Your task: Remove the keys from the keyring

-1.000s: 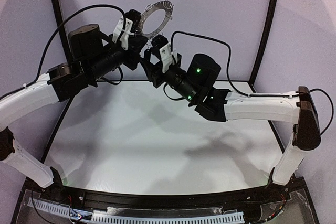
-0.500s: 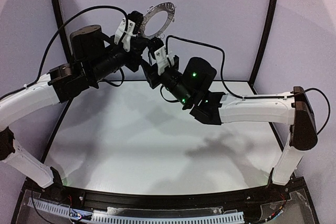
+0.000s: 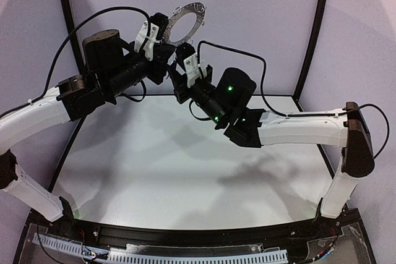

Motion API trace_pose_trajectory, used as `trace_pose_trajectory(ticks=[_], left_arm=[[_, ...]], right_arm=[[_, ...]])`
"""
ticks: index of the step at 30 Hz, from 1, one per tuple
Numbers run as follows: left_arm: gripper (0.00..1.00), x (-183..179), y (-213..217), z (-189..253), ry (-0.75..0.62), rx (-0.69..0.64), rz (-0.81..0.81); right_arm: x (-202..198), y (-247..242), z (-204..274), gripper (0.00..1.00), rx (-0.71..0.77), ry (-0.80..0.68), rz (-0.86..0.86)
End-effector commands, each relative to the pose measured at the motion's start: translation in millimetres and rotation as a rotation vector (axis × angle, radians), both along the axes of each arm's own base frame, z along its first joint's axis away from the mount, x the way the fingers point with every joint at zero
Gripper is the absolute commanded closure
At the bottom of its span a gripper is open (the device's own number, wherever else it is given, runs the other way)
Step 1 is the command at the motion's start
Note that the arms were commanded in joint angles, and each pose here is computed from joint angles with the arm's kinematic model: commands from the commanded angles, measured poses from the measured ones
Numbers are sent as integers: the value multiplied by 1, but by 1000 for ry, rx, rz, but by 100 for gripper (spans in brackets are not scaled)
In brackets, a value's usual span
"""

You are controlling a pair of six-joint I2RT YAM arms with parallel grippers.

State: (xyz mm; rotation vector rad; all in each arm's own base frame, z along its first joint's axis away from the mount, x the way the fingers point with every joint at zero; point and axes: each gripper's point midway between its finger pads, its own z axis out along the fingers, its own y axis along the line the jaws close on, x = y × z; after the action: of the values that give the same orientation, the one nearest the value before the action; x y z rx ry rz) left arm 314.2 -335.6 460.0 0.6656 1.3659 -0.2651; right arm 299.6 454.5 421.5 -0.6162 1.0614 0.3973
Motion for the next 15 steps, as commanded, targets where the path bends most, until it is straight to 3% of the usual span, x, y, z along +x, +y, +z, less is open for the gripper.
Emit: trace_pose_trajectory(ticks=[1, 10, 15], left_arm=[[99, -6, 10, 20, -35, -40, 13], [99, -8, 5, 16, -22, -36, -15], [99, -8, 5, 15, -22, -33, -11]], right_arm=[[-9, -10, 10, 66, 39, 11, 7], [-6, -14, 16, 67, 74, -2, -16], [-9, -17, 20, 72, 84, -1, -13]])
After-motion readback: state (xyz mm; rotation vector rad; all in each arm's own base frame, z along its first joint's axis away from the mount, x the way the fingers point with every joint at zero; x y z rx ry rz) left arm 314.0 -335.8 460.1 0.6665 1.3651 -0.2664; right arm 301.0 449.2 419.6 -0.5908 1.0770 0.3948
